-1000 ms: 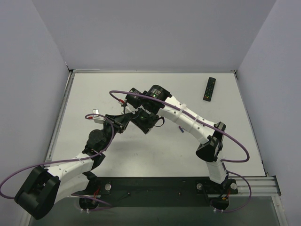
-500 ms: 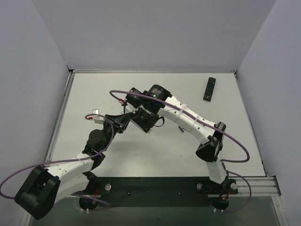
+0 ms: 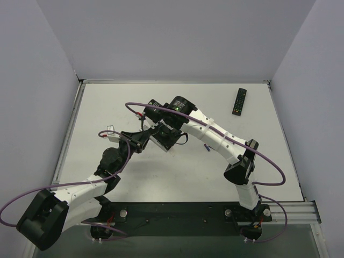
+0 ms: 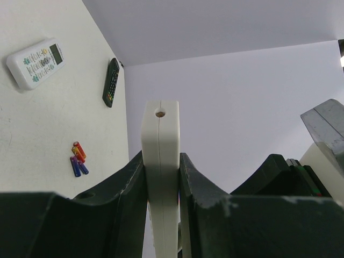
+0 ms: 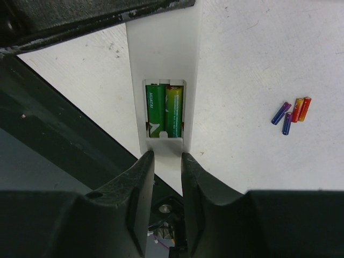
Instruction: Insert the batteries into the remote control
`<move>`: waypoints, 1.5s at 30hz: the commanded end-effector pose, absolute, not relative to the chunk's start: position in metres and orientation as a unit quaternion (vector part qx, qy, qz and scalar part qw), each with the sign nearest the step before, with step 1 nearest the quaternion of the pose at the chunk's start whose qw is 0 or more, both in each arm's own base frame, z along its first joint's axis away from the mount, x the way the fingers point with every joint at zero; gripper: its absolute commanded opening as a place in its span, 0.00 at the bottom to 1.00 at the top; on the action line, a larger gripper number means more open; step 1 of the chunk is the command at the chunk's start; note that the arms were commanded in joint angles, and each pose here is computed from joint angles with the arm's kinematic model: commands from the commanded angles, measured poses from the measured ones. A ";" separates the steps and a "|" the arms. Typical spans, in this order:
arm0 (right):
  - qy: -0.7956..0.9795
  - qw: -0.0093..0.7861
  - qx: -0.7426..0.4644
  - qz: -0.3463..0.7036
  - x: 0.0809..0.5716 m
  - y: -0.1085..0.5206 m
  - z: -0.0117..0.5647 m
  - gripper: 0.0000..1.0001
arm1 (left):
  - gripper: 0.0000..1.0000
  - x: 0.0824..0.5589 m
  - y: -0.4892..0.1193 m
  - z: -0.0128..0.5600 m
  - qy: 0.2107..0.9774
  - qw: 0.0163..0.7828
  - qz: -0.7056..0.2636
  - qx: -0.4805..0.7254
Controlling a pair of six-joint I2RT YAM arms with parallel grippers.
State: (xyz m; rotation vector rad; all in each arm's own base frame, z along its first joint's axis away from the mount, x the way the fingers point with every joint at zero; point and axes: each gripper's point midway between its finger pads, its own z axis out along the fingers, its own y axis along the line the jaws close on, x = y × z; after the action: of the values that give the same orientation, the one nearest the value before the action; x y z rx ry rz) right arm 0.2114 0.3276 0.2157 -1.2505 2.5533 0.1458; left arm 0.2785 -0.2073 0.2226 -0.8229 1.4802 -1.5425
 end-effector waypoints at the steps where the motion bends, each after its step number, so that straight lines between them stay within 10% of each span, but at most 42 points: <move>1: 0.888 0.150 -0.434 0.040 0.211 0.324 0.221 0.23 | 0.00 0.276 -0.214 0.260 0.555 0.411 -0.652 -0.313; 45: 0.841 0.176 -0.509 0.052 0.219 0.346 0.170 0.07 | 0.00 0.281 -0.227 0.260 0.540 0.317 -0.681 -0.380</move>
State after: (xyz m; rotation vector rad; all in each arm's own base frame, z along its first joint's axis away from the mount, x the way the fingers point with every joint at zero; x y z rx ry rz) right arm 0.2214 0.3319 0.1664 -1.4015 2.4443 0.0652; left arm 0.2804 -0.2097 0.1600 -1.0806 1.6714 -1.4530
